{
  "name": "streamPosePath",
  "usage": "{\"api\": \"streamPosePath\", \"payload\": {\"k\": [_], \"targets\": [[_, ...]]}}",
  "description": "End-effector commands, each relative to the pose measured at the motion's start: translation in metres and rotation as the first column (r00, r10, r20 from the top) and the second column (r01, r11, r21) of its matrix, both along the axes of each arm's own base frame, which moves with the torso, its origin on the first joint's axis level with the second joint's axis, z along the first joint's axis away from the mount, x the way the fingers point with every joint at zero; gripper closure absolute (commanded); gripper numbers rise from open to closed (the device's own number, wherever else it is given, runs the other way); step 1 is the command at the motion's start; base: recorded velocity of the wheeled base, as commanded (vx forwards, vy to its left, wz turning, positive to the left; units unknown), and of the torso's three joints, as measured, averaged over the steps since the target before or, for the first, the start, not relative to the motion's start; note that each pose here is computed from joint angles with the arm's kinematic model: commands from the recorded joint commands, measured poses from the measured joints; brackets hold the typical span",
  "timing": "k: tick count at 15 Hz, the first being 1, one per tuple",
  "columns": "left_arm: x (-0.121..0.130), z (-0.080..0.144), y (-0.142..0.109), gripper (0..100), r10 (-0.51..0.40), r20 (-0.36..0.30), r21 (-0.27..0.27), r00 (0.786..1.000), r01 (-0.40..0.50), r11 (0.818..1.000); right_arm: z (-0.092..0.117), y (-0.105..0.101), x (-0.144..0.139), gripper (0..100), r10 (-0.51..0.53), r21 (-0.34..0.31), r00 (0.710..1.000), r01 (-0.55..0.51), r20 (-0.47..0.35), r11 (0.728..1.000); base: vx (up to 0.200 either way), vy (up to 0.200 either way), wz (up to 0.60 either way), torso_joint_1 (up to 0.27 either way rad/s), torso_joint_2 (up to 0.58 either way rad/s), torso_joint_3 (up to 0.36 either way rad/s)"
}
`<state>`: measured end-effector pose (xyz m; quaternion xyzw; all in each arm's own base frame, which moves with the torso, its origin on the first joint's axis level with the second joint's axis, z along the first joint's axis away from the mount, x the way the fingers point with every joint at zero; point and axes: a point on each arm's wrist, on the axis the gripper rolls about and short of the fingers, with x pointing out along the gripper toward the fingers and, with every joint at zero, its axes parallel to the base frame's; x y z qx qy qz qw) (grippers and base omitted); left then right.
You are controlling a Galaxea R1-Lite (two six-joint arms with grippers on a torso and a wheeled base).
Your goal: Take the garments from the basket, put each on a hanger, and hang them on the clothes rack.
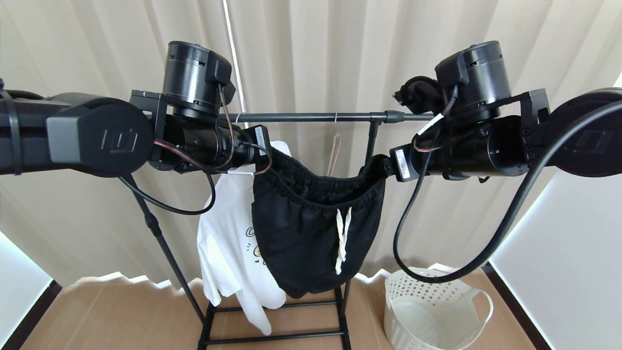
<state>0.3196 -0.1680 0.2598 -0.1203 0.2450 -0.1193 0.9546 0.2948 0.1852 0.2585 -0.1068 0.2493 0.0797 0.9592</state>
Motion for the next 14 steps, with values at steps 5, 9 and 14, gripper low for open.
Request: {"api": "streamPosePath", "payload": {"k": [5,9,14], "targets": [[0.002,0.02,-0.002,100,0.0,0.059,-0.032,0.998,0.002,0.999,-0.041,-0.028,-0.031,0,0.226,-0.316,0.967,-0.251,-0.114,0.915,0.0,0.0,0.0,0.0,0.0,0.0],[0.0,0.029,-0.006,100,-0.011,0.088,-0.047,0.996,0.016,0.999,-0.057,-0.025,-0.038,0,0.47,-0.225,0.875,-0.485,-0.119,0.845,0.0,0.0,0.0,0.0,0.0,0.0],[0.006,0.022,-0.012,100,0.006,0.081,-0.026,0.997,-0.004,1.0,-0.067,-0.029,-0.042,0,0.7,-0.088,0.714,-0.699,-0.03,0.71,0.0,0.0,0.0,0.0,0.0,0.0]]}}
